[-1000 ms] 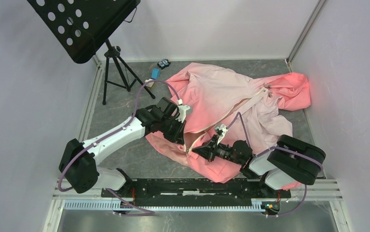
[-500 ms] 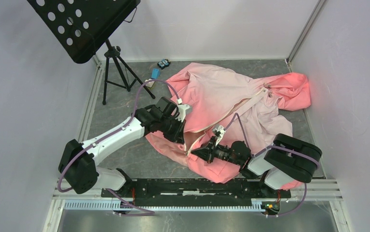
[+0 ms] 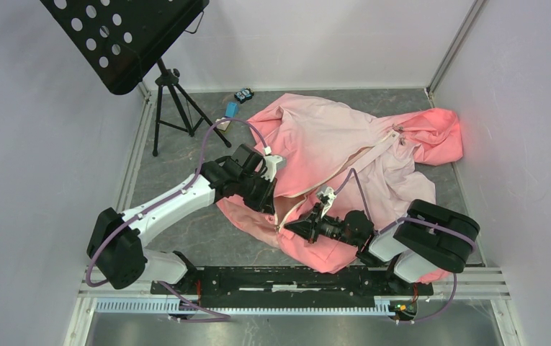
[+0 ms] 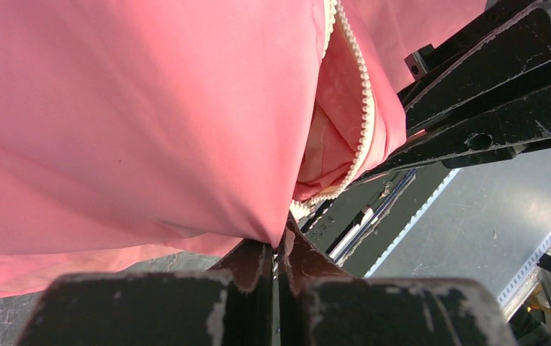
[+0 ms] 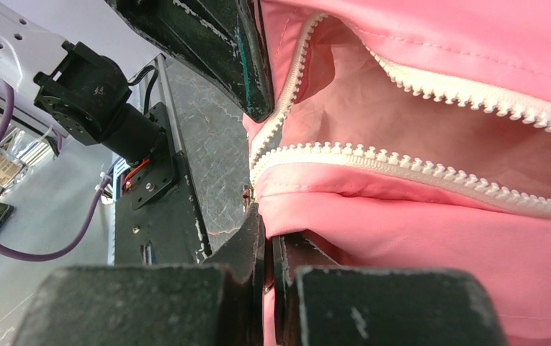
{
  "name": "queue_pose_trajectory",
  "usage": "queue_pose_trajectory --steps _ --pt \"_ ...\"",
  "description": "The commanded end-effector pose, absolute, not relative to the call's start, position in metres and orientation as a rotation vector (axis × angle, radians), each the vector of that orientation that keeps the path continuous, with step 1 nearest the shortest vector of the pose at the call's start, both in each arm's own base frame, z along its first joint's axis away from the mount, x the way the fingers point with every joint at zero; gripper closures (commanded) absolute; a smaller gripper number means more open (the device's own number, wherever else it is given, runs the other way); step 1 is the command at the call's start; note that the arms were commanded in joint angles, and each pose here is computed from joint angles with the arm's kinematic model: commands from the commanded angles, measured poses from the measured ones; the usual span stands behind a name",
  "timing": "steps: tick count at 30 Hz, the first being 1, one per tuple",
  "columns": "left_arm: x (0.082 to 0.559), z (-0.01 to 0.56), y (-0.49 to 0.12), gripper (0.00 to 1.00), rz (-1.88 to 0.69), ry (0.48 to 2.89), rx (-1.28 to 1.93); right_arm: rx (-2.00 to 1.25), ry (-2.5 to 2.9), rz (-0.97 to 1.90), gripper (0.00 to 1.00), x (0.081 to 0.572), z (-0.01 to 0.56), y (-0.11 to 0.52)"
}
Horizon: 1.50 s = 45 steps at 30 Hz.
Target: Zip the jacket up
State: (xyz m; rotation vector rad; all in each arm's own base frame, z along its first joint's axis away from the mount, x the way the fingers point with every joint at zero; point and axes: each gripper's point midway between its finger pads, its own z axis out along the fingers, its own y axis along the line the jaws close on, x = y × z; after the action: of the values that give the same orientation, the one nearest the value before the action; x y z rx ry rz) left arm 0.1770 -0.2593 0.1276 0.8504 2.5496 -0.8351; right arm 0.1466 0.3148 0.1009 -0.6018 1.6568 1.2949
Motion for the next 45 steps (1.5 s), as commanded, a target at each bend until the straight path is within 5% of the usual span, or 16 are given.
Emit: queue_pose_trajectory --steps 1,39,45 --pt "0.177 0.136 -0.263 0.98 -0.878 2.495 0.877 -0.582 1.528 1.302 1.0 0.153 0.131 0.318" --pt "0.173 0.129 -0.26 0.97 -0.861 2.525 0.89 -0.452 1.484 1.281 1.0 0.171 0.151 0.313" --pt "0.191 0.141 -0.244 0.61 -0.707 2.503 0.749 -0.464 1.527 1.288 1.0 0.168 0.137 0.314"
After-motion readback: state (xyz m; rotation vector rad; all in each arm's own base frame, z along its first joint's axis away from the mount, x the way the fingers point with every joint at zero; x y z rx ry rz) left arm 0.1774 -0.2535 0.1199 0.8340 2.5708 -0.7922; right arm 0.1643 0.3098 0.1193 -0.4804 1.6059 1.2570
